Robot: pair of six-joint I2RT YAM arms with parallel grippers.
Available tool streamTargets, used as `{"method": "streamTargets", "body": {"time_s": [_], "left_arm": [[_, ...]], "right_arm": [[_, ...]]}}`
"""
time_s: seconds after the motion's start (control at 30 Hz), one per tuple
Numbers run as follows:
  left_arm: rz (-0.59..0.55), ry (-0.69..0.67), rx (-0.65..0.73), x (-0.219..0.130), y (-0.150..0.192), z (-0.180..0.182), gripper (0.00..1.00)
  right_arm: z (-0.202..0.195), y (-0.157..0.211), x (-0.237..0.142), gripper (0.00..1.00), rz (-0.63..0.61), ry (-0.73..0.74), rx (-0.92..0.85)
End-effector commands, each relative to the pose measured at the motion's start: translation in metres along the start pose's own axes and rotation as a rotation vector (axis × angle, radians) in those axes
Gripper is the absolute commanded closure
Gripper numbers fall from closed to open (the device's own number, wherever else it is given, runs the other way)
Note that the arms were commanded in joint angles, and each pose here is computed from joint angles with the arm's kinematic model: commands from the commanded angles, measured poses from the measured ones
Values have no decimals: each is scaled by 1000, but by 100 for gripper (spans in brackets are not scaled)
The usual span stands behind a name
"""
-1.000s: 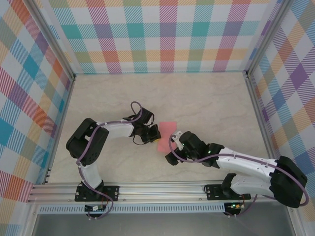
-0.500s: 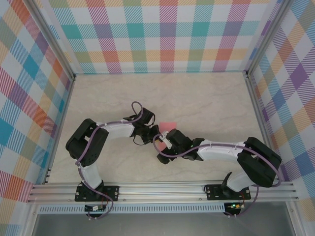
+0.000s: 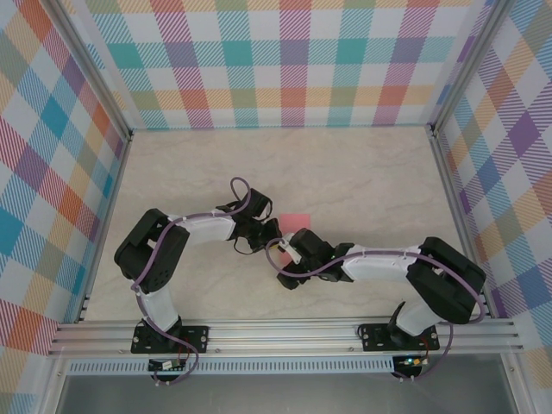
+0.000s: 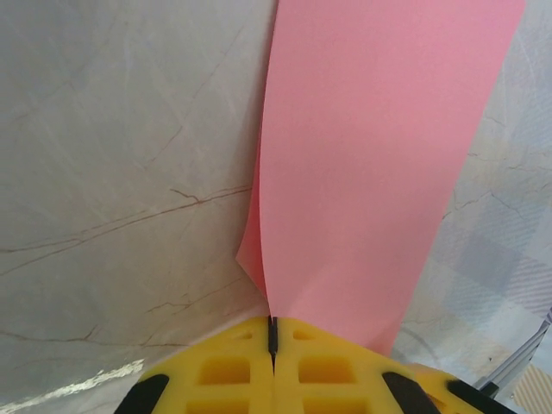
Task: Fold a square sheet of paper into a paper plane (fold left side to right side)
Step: Third fold the triangle at the center of the table.
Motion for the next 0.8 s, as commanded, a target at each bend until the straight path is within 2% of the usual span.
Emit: {"method": "streamTargets", "body": {"time_s": [0.0, 0.13, 0.2, 0.27, 0.43, 0.53, 0.77], "left_arm": [[-11, 24, 0, -12, 3, -16, 97], [-9, 26, -13, -12, 3, -17, 98], [-6, 25, -22, -11, 4, -18, 99], [-1, 23, -26, -10, 4, -18, 100], [11, 19, -32, -8, 5, -17, 100], [12, 21, -31, -9, 6, -18, 100], [14, 16, -26, -10, 6, -18, 100]], "right_arm": [[-5, -18, -26, 16, -77, 66, -69], [-4, -26, -42, 13, -109, 155, -162], [-2, -23, -39, 6, -91, 218, -212], [2, -21, -34, 4, -84, 248, -249], [7, -28, -18, 3, -56, 300, -328], [7, -33, -8, 5, -50, 312, -373], [7, -46, 6, 21, -48, 327, -410]]}}
Point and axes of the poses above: each hand's point on the last joint's axis, 136 mm out from that joint toward the fingers, its own x axis out along the fingers, its own z axis along the line the jaws close on, y = z × x, the point moved 2 cm from there along -x, back along the fingers, and after that the axes turned 15 degrees about -x, right-handed, at the moved point
